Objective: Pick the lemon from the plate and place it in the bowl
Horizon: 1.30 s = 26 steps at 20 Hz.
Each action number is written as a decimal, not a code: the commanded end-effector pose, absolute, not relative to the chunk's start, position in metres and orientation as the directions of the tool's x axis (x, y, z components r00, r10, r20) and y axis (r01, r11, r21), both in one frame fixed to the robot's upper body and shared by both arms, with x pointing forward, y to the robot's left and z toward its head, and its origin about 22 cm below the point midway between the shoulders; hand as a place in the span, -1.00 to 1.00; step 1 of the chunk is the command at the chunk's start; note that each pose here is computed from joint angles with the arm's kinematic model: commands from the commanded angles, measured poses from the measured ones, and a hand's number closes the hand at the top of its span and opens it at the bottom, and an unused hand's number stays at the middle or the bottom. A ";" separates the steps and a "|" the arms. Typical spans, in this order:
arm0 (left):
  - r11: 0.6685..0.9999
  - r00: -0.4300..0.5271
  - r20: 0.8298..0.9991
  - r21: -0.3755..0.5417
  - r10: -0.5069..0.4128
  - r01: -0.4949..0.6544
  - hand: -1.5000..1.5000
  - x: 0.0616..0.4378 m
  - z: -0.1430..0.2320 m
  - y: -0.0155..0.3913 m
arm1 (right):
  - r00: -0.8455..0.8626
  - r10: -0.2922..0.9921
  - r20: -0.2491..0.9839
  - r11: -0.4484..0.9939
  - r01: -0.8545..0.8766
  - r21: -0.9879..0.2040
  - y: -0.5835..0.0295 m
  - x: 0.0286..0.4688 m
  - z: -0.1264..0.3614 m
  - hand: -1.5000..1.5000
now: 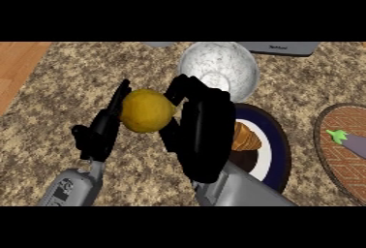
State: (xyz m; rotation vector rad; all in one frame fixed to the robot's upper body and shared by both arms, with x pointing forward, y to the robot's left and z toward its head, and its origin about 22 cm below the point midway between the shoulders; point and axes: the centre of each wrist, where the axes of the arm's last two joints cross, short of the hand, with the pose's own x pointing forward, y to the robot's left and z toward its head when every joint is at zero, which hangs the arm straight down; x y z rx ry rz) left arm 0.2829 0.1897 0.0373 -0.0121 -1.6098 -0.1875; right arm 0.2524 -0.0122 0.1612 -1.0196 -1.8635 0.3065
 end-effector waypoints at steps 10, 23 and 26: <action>0.987 -0.058 0.991 0.125 -0.120 0.096 0.00 0.292 0.039 0.201 | 0.235 0.851 0.469 0.314 0.488 -0.814 0.012 0.373 0.236 1.00; 0.992 -0.038 0.994 0.109 -0.107 0.070 0.00 0.281 0.049 0.218 | 0.359 0.828 0.430 0.268 0.421 -0.867 -0.032 0.431 0.152 1.00; 0.993 -0.044 0.994 0.099 -0.097 0.057 0.00 0.278 0.033 0.206 | 0.362 0.801 0.476 0.377 0.312 -0.872 -0.050 0.440 0.145 1.00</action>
